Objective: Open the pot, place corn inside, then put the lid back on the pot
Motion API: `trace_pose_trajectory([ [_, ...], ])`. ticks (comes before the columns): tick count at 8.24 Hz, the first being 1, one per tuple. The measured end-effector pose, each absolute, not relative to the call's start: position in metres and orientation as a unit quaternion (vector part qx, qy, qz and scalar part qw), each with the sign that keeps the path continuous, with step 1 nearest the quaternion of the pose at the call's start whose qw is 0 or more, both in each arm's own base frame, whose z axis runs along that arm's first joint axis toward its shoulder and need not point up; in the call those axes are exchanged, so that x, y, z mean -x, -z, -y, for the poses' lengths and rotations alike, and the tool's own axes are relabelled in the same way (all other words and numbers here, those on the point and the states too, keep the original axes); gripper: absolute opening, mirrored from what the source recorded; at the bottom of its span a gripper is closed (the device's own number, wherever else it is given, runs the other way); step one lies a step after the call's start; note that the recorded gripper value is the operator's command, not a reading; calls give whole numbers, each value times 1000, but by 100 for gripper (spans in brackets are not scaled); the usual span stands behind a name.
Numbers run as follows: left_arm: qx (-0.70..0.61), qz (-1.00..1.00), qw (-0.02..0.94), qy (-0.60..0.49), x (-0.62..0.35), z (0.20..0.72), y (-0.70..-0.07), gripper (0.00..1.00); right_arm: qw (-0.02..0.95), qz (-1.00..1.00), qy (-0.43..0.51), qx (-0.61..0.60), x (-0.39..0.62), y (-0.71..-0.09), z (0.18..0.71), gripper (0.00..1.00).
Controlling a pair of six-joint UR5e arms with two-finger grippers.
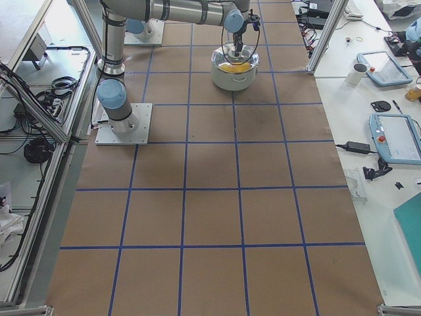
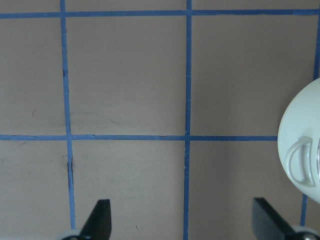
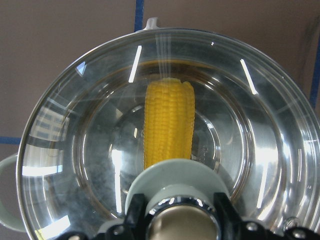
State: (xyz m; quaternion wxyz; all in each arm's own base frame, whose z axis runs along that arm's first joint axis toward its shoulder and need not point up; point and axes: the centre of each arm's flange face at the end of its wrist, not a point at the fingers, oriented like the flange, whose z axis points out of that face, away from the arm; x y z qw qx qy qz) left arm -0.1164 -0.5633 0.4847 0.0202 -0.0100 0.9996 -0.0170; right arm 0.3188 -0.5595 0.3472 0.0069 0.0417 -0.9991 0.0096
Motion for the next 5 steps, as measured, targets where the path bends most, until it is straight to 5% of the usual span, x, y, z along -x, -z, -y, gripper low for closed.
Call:
trace_pose_trajectory([
  [5,7,-1000,20,8,119,559,-475,100,2,999,-7,-40,-320,-345,560,11],
])
